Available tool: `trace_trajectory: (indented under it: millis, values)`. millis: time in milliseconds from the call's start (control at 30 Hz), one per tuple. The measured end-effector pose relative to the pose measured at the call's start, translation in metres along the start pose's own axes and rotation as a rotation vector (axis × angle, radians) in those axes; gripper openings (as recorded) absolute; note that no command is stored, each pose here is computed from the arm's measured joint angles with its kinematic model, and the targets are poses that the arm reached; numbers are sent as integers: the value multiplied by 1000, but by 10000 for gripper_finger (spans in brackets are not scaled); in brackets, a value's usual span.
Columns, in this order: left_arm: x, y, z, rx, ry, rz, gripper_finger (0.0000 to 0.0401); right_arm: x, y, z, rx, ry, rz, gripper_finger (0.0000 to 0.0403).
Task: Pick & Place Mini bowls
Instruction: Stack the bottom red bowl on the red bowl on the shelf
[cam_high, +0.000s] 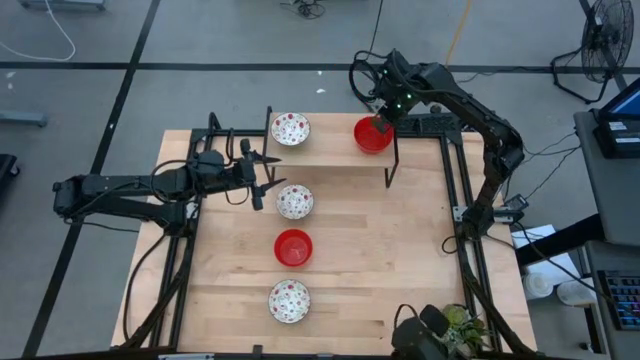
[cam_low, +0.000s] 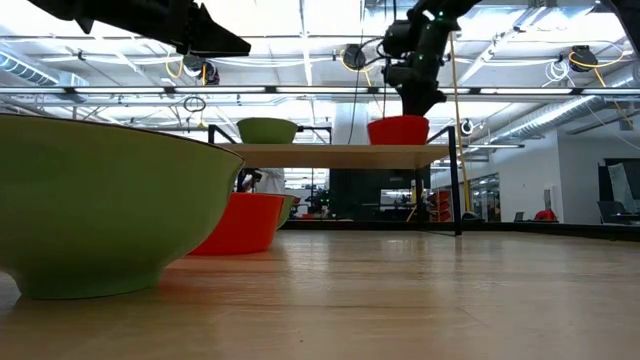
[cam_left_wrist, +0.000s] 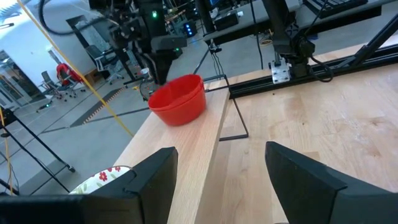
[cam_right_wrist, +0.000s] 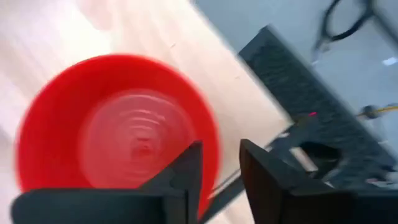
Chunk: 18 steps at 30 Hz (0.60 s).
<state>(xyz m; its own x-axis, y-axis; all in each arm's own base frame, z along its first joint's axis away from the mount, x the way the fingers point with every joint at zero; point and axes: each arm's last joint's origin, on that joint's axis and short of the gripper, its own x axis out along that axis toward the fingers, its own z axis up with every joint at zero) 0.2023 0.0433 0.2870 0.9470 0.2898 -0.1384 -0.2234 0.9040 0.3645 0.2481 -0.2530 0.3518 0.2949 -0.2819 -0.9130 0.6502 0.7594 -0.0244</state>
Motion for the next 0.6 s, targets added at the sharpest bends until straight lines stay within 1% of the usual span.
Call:
trace_trajectory:
  millis: [100,233,333,600]
  values:
    - [0,0,0,0,0,0,246,-12,3,0,-20,-55,-47,118]
    - [0,0,0,0,0,0,246,-29,13,3,-59,-157,-35,132]
    - [0,0,0,0,0,0,246,-34,24,4,-89,-199,-23,134]
    - [0,0,0,0,0,0,246,-39,52,6,-160,-237,17,121]
